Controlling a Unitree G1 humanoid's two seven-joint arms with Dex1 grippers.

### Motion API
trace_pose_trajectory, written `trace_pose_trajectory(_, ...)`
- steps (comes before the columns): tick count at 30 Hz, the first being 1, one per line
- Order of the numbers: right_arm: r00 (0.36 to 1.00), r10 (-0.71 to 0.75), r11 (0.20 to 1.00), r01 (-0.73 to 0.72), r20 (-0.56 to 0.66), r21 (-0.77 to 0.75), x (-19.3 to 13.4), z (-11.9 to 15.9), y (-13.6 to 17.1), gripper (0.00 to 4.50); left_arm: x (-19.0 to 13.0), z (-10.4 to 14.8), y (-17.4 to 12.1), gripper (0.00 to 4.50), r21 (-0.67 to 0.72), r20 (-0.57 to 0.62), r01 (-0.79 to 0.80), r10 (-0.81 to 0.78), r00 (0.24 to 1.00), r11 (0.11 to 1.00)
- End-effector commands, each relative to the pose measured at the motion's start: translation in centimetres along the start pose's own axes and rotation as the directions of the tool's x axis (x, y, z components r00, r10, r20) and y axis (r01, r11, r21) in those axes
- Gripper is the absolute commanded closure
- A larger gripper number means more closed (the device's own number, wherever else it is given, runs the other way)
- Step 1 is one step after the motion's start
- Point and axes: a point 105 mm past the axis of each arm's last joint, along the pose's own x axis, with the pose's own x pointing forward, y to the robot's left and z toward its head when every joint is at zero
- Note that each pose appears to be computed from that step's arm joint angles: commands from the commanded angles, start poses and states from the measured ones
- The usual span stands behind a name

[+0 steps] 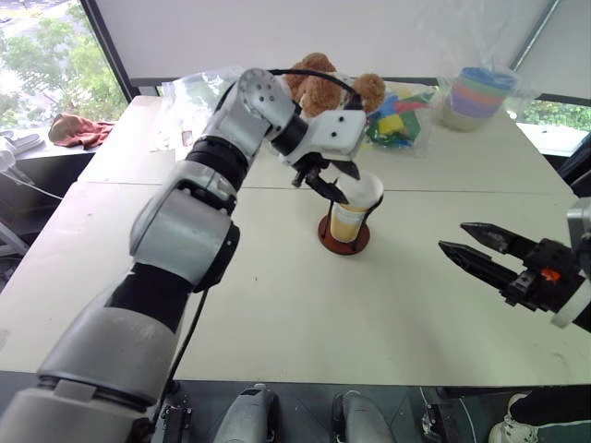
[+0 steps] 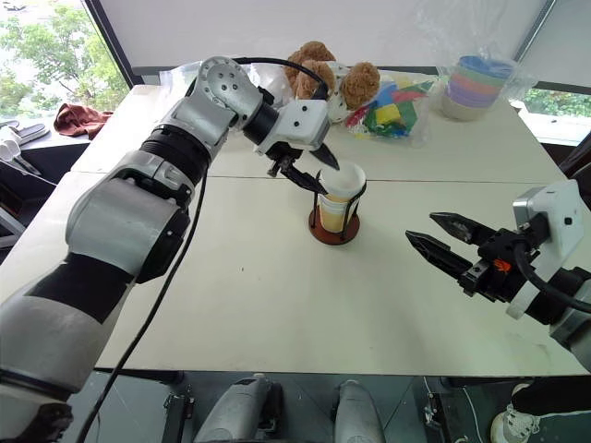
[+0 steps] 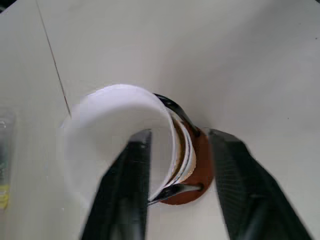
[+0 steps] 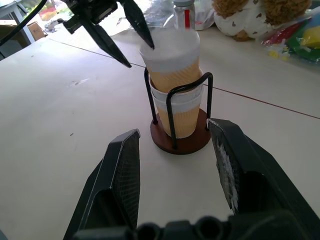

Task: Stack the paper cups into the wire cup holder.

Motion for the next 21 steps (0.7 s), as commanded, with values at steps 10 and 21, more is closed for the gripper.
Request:
trace_pose_trajectory(10,0.984,-0.173,0.985,0.172,0.046,0.021,0.1,-1.3,-4.0,2.18,-8.3,-1.2,4.1,1.13,-0.268,0.168,-0.488,0.539,0.825,0.831)
trace_pose_trajectory(21,0.885,-0.428,0.904,0.419,0.182,0.087,3.2,-4.3,-9.2,2.18,-10.4,-13.9,-7.0,1.13,-0.600,-0.176,-0.773,0.908,0.381,0.207)
